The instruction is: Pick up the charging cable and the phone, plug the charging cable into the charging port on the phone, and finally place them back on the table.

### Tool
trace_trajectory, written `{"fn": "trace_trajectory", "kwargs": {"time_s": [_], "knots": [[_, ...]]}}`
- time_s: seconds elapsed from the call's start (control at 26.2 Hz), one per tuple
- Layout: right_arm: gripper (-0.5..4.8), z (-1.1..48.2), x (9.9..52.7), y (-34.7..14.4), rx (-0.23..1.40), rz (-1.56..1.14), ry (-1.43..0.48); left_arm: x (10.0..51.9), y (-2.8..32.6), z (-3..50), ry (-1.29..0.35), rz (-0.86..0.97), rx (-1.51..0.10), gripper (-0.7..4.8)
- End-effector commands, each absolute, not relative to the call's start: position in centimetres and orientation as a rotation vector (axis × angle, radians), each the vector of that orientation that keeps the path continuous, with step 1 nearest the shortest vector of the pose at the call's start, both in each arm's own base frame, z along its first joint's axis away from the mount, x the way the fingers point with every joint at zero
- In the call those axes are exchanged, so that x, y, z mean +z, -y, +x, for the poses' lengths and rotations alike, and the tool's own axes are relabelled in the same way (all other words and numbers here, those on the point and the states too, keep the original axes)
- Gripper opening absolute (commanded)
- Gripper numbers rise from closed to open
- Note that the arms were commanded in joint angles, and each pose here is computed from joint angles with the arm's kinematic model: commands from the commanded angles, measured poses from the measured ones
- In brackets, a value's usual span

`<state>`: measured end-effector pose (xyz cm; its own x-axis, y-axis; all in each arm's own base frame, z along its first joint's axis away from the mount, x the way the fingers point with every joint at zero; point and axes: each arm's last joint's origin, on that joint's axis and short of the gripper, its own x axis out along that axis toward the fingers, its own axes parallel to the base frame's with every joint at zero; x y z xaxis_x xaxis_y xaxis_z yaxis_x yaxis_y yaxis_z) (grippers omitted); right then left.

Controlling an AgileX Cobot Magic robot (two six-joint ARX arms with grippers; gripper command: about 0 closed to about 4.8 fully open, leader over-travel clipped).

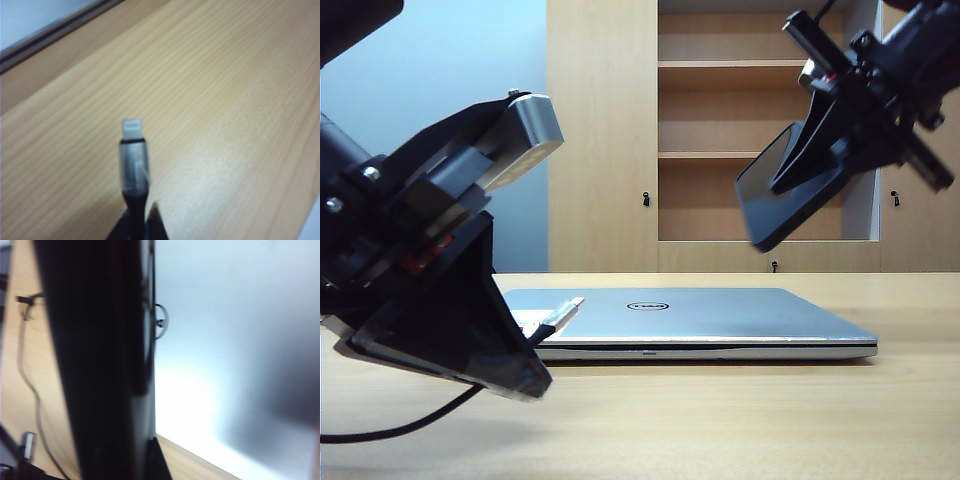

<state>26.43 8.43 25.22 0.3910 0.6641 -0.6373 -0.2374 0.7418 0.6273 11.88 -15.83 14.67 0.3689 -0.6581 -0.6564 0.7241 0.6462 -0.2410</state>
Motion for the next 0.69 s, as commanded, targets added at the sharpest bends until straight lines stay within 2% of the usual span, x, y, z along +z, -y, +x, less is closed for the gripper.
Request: {"fn": "trace_trajectory", "kwargs": {"time_s": [0.04, 0.46, 0.69], "knots": [[-0.05, 26.7, 24.7, -9.1, 0.666, 0.589, -0.919, 14.8, 15.9, 11.8, -0.813, 0.044, -0.877, -0.06], [-0.06, 24.5, 21.1, -12.8, 0.766, 0.638, -0.804, 14.8, 16.0, 11.8, -0.844, -0.035, -0.844, -0.06], [-0.05, 23.3, 20.5, -14.4, 0.784, 0.702, -0.722, 14.8, 16.1, 11.9, -0.893, -0.149, -0.793, -0.06]]}}
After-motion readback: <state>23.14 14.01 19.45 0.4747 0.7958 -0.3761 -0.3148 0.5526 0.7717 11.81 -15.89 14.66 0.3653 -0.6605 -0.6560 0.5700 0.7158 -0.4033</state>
